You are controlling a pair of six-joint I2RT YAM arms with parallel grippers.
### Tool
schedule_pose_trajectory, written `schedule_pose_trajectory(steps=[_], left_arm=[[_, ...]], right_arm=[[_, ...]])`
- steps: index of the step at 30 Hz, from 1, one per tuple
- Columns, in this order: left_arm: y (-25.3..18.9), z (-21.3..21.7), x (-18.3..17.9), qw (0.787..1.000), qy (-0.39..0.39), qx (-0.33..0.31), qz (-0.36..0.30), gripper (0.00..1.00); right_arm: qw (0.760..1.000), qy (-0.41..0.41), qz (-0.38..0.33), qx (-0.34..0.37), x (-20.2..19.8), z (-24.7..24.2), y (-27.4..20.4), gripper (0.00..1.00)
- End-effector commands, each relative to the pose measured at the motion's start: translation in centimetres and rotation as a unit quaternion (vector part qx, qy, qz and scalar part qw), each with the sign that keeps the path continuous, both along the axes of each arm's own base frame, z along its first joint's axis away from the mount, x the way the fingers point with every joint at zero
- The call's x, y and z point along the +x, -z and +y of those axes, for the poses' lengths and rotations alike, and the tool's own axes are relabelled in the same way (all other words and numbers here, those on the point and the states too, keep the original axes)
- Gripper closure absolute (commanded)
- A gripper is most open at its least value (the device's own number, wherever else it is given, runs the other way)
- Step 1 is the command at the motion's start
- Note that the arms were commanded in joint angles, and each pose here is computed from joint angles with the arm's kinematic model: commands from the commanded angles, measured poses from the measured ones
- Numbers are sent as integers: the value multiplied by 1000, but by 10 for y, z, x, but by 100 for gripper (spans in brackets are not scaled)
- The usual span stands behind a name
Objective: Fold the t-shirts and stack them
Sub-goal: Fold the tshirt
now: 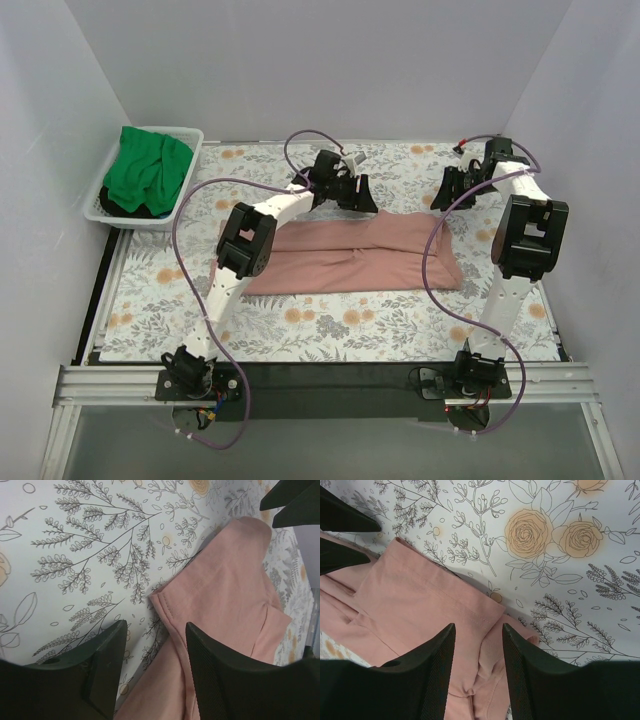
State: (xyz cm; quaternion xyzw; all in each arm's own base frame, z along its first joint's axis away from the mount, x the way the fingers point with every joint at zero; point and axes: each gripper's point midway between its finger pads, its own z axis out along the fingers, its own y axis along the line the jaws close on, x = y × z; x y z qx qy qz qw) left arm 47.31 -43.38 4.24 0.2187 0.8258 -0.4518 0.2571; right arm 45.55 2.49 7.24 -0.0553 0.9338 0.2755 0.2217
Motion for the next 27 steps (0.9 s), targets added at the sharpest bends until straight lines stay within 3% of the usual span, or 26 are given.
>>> schedule_pose_trajectory(steps=[1,11,22,27], left_arm=[[-14,-19,-6,1000,15,-25,-3,51],[9,-41,-16,999,24,-30,9,59],[20,-43,-19,999,25,-26,18,62],[20,-43,-19,999,26,-26,19,69]], right_arm=[[1000,8,1,3,-7,-1,-10,51],[1000,21,14,18,-10,4,-12,60],[997,30,70,13,-29,4,25,59],[996,27,77,21,-28,6,32,60]])
